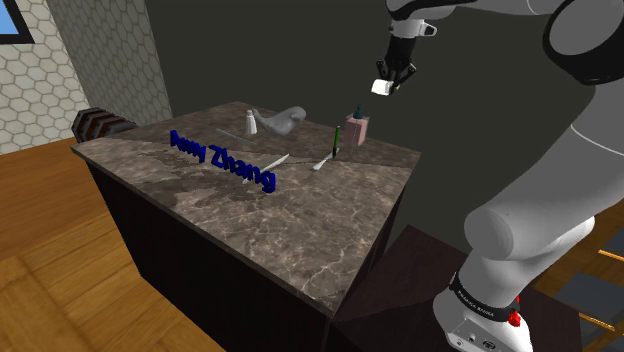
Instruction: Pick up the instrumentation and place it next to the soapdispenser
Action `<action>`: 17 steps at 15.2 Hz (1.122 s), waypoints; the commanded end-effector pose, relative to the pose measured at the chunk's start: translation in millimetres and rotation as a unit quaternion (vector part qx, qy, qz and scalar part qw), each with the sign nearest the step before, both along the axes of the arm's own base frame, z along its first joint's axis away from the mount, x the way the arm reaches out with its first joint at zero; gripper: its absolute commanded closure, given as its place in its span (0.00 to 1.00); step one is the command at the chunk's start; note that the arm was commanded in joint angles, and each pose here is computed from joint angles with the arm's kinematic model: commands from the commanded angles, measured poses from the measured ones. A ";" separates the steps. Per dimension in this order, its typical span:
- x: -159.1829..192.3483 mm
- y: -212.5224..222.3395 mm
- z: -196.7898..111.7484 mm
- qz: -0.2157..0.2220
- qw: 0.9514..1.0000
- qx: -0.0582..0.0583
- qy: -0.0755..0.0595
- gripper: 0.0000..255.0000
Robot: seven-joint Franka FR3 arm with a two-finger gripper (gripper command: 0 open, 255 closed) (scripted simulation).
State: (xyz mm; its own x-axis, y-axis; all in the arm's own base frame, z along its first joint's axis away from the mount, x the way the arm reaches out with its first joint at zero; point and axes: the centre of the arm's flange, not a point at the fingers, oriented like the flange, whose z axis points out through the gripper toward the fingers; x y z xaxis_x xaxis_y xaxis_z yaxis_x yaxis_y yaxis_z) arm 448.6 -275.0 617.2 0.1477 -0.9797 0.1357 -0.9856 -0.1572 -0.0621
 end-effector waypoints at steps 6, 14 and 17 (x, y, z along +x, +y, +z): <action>0.2 2.2 -36.7 0.000 1.000 0.000 0.000 1.00; 0.2 2.2 -79.0 0.000 1.000 0.000 0.000 1.00; 0.2 2.2 -94.8 0.000 1.000 0.000 0.000 1.00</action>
State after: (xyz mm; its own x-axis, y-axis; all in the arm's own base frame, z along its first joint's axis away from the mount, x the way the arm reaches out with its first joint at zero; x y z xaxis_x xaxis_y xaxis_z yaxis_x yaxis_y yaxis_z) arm 448.1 -272.9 528.7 0.1471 -0.9798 0.1354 -0.9858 -0.1565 -0.0615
